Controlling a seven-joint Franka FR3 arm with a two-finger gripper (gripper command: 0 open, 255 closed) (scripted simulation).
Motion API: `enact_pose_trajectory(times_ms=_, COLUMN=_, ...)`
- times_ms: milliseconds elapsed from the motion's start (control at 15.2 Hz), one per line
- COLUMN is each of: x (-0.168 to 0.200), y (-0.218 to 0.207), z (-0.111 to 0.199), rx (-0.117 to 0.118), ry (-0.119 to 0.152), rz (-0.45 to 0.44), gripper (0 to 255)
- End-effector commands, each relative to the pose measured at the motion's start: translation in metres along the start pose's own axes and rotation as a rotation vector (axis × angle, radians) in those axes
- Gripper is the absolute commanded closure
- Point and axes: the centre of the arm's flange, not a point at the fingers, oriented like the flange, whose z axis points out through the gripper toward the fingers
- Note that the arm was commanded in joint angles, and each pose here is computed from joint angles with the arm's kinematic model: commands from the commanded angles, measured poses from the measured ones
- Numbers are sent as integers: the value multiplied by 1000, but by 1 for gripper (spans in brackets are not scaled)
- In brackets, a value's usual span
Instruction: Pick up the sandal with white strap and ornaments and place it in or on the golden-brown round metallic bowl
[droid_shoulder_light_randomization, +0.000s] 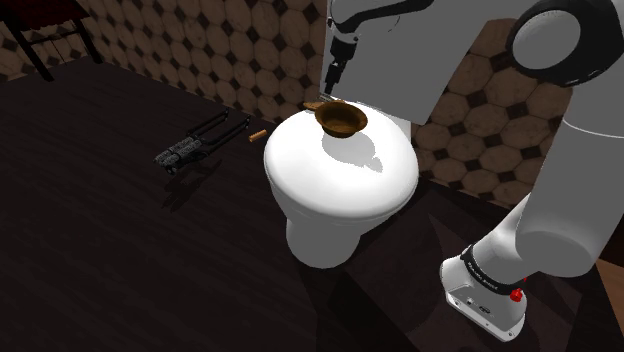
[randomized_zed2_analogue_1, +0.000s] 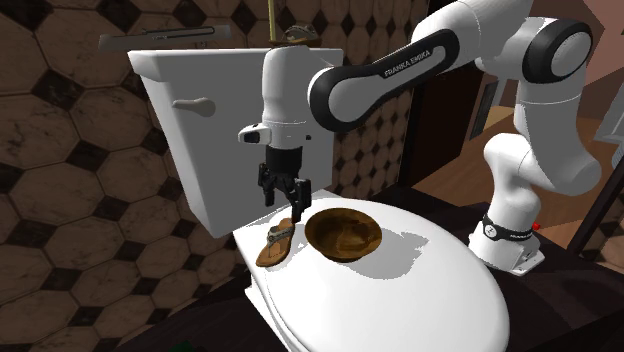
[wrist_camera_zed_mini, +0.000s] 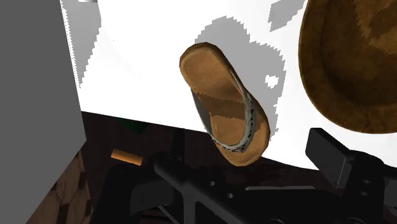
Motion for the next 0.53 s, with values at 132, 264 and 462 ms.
enact_pose_trajectory(times_ms=132, x=13, y=5, z=21, rx=3, ry=-2, rz=-23, gripper=0)
enact_pose_trajectory(times_ms=264, x=13, y=5, z=31, rx=3, ry=-2, rz=-23, gripper=0)
enact_pose_trajectory(times_ms=462, x=13, y=5, z=50, rx=3, ry=-2, rz=-23, gripper=0)
